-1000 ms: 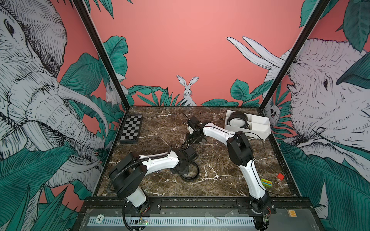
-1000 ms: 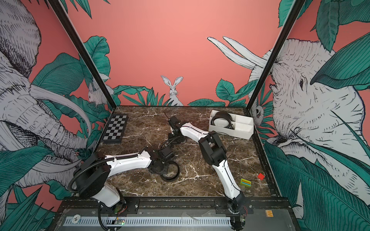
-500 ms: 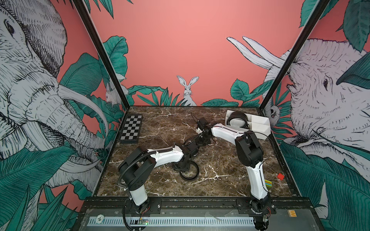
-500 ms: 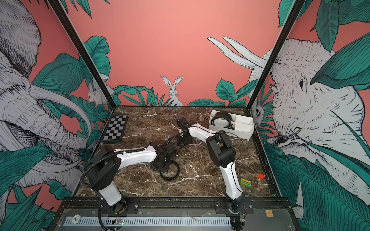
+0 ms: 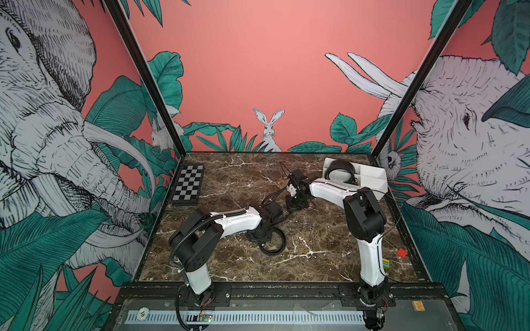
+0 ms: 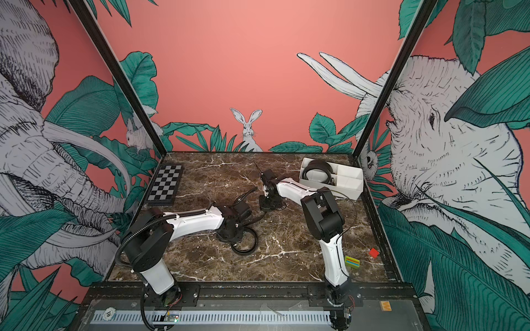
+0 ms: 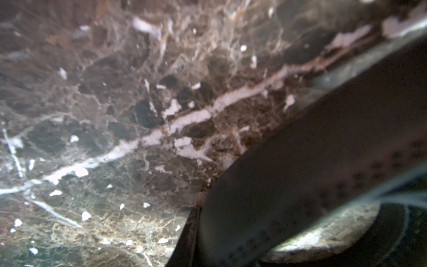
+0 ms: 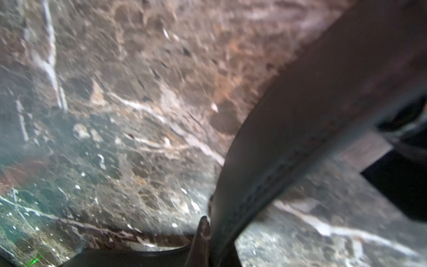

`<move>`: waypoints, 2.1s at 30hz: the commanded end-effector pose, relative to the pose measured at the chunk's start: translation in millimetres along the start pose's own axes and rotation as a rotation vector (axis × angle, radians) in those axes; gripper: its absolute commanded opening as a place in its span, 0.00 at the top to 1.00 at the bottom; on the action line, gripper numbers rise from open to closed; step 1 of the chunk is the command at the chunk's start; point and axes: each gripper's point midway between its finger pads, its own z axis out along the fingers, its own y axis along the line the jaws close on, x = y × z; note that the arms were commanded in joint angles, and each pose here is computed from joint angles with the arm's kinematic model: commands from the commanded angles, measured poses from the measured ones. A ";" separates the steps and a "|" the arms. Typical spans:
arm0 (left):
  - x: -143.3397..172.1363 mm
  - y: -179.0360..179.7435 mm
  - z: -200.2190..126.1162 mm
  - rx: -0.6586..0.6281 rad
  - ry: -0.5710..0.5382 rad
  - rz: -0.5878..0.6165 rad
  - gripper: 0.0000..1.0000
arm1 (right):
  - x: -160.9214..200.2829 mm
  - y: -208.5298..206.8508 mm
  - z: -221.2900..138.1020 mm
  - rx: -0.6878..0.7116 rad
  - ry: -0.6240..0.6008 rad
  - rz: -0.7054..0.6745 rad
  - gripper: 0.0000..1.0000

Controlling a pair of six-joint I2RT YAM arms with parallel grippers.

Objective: Place the belts into the storage roll
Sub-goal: Roll the belt at the center of the board.

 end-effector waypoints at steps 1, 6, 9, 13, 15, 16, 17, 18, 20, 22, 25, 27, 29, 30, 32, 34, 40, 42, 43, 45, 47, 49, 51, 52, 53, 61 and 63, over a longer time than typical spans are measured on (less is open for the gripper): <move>38.0 54.2 66.8 -0.221 0.155 -0.043 0.81 | 22.4 -55.4 -5.8 0.179 0.068 0.024 1.00; 41.5 58.7 72.1 -0.220 0.177 -0.064 0.81 | 33.1 -67.5 -7.8 0.189 0.076 0.048 1.00; 43.7 60.0 74.9 -0.220 0.190 -0.069 0.80 | 39.9 -73.2 -8.2 0.194 0.082 0.059 1.00; 44.7 60.6 77.8 -0.226 0.201 -0.070 0.80 | 44.8 -79.4 -9.5 0.201 0.081 0.071 1.00; 44.5 61.8 78.2 -0.230 0.203 -0.070 0.79 | 45.4 -83.1 -11.6 0.205 0.080 0.078 1.00; 44.7 62.6 78.5 -0.234 0.206 -0.071 0.78 | 45.5 -84.2 -13.4 0.208 0.076 0.079 1.00; 45.4 62.6 79.3 -0.236 0.211 -0.071 0.77 | 44.8 -85.7 -15.3 0.208 0.072 0.082 1.00; 45.6 62.9 79.8 -0.238 0.213 -0.071 0.75 | 44.5 -86.2 -16.3 0.207 0.068 0.083 1.00; 45.6 62.7 80.9 -0.240 0.216 -0.073 0.74 | 45.4 -87.9 -16.6 0.208 0.071 0.085 1.00; 44.3 61.7 82.4 -0.235 0.209 -0.077 0.74 | 44.7 -87.6 -15.0 0.202 0.070 0.085 1.00; 40.2 59.4 86.2 -0.230 0.193 -0.090 0.74 | 42.4 -85.4 -11.2 0.186 0.066 0.083 1.00; 41.0 58.8 91.4 -0.230 0.196 -0.101 0.74 | 40.8 -84.2 -7.7 0.178 0.063 0.084 1.00; 43.2 58.4 97.2 -0.233 0.206 -0.109 0.74 | 43.7 -84.1 -4.5 0.174 0.079 0.088 1.00; 45.2 58.4 100.3 -0.231 0.214 -0.117 0.74 | 43.6 -83.7 -4.7 0.173 0.078 0.091 1.00; 49.3 58.7 106.2 -0.232 0.228 -0.132 0.74 | 57.4 -88.2 -2.7 0.186 0.109 0.103 1.00; 57.1 58.1 111.1 -0.221 0.251 -0.156 0.73 | 65.1 -89.8 -6.3 0.193 0.122 0.111 1.00; 63.1 63.4 119.5 -0.226 0.235 -0.188 0.70 | 91.0 -107.4 -8.4 0.267 0.182 0.092 1.00; 63.4 64.4 122.2 -0.236 0.240 -0.188 0.70 | 97.2 -113.1 -6.5 0.282 0.198 0.098 1.00; 64.0 64.5 123.9 -0.241 0.246 -0.182 0.70 | 100.0 -116.1 -4.9 0.286 0.204 0.106 1.00; 63.5 65.6 125.4 -0.252 0.248 -0.177 0.70 | 102.1 -116.3 -3.4 0.271 0.207 0.120 1.00; 65.4 67.5 126.0 -0.259 0.253 -0.177 0.68 | 102.7 -118.1 -6.8 0.284 0.194 0.135 1.00; 67.6 70.5 125.5 -0.270 0.257 -0.177 0.66 | 101.9 -120.3 -11.8 0.294 0.181 0.145 1.00; 70.7 73.5 125.2 -0.279 0.261 -0.177 0.64 | 102.6 -122.2 -16.8 0.304 0.176 0.147 1.00; 71.4 74.3 125.5 -0.282 0.260 -0.179 0.64 | 103.3 -123.5 -19.3 0.307 0.175 0.151 1.00; 73.3 75.0 125.8 -0.283 0.263 -0.183 0.63 | 103.4 -125.0 -21.5 0.309 0.172 0.155 1.00; 76.9 73.1 134.0 -0.273 0.277 -0.198 0.66 | 111.7 -130.3 -26.6 0.313 0.187 0.165 1.00; 77.6 72.5 135.8 -0.264 0.273 -0.202 0.71 | 112.8 -127.4 -25.7 0.296 0.187 0.163 1.00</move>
